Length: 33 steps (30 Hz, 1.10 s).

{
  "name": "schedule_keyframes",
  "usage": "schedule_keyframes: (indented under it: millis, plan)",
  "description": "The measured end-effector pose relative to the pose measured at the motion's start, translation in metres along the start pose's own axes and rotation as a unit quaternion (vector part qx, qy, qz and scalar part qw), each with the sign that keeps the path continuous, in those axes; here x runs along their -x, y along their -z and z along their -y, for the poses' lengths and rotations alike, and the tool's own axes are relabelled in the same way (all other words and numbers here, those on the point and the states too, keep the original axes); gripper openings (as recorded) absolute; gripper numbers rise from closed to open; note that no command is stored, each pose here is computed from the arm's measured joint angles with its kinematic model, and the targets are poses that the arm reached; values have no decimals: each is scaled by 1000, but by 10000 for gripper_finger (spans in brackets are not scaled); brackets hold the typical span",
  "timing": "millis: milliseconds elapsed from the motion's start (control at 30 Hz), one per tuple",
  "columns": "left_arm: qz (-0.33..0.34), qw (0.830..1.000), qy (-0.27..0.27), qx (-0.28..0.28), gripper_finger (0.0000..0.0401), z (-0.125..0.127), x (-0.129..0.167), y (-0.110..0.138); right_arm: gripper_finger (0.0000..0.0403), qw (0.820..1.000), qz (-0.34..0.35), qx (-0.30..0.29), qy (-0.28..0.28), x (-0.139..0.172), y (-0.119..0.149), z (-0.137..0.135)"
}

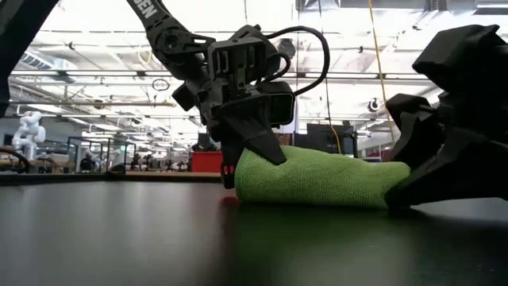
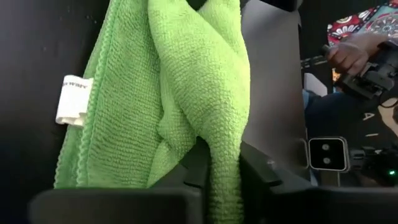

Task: Roll towel into tight, uniform cylinder
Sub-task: Roll the green towel

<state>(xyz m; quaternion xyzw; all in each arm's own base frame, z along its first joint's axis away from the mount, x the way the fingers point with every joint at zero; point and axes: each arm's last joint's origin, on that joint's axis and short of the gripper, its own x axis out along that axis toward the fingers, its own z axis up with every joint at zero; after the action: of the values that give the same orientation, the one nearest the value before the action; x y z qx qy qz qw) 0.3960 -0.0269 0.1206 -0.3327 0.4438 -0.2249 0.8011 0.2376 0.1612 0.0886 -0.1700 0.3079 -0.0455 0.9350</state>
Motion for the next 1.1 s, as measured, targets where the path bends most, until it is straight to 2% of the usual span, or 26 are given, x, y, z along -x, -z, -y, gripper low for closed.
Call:
schedule_keyframes:
  millis: [133, 200, 367, 467, 567, 667, 800, 967, 1100]
  plan:
    - [4, 1000, -7, -26, 106, 1, 0, 0, 41, 1000, -8, -17, -23, -3, -2, 5]
    - [6, 999, -7, -45, 141, 4, 0, 0, 15, 999, -13, -35, -40, -5, -3, 7]
    - [20, 996, -20, -90, 227, 17, 8, -3, 31, 994, -24, -84, -69, -12, -5, 14]
    - [27, 989, -76, -126, 253, 28, 16, -2, 35, 989, -27, -107, -100, -16, -7, 19]
    - [27, 974, -141, -175, 259, 45, 27, 1, 28, 984, -38, -129, -121, -20, -7, 23]
    - [19, 954, -194, -228, 260, 64, 32, 9, 22, 979, -42, -147, -134, -23, -8, 27]
    - [11, 918, -251, -308, 260, 88, 22, 22, 24, 970, -48, -178, -159, -27, -9, 34]
    - [-5, 854, -331, -402, 255, 111, -1, 46, 27, 956, -49, -215, -195, -30, -15, 46]
    - [-3, 809, -382, -446, 253, 123, -15, 60, 28, 944, -51, -240, -221, -31, -18, 57]
